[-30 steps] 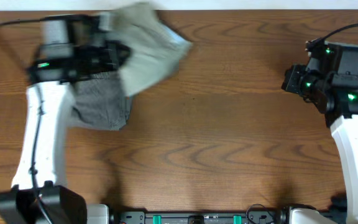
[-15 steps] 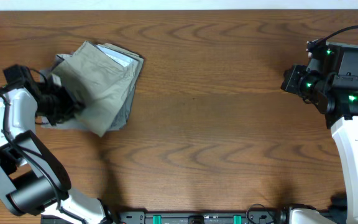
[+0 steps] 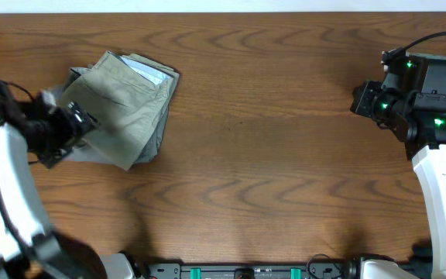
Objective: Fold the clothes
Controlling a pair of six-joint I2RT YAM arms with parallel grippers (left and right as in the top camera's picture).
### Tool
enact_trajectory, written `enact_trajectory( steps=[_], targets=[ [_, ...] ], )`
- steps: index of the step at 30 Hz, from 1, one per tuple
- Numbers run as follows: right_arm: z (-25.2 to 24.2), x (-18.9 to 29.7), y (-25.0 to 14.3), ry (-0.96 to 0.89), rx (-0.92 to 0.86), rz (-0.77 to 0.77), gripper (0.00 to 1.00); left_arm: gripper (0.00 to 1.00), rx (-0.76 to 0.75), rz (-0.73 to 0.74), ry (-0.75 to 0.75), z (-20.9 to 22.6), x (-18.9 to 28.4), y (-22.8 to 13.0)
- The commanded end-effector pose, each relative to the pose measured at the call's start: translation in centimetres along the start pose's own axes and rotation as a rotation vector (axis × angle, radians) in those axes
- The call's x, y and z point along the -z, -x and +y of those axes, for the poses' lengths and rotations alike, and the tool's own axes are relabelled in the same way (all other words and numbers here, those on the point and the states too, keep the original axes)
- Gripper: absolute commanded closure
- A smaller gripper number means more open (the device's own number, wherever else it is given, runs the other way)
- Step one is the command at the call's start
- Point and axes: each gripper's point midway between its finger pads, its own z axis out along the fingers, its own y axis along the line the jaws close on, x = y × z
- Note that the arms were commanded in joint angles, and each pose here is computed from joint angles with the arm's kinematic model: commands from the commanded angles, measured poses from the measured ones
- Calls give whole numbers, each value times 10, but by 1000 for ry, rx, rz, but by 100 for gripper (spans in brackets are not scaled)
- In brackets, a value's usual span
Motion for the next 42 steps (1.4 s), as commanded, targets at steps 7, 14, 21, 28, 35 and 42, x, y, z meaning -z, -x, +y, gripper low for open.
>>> enact_trajectory(
  steps=[7,14,21,28,35,42],
  targets=[
    [55,40,10,251,262,-87,89,2,-535,-506,-25,-91,159,-34],
    [84,126,20,298,385,-313,16,2,-831,-718,-88,-132,213,-108],
    [96,185,5,315,433,-438,1,2,-872,-799,-107,-134,232,-136],
    [101,210,-2,325,451,-500,1,2,-871,-797,-110,-135,232,-137],
    [97,205,-10,318,436,-461,1,2,-868,-791,-110,-134,231,-137],
    [76,197,-17,211,404,-421,1,2,-868,-791,-110,-134,231,-137]
  ],
)
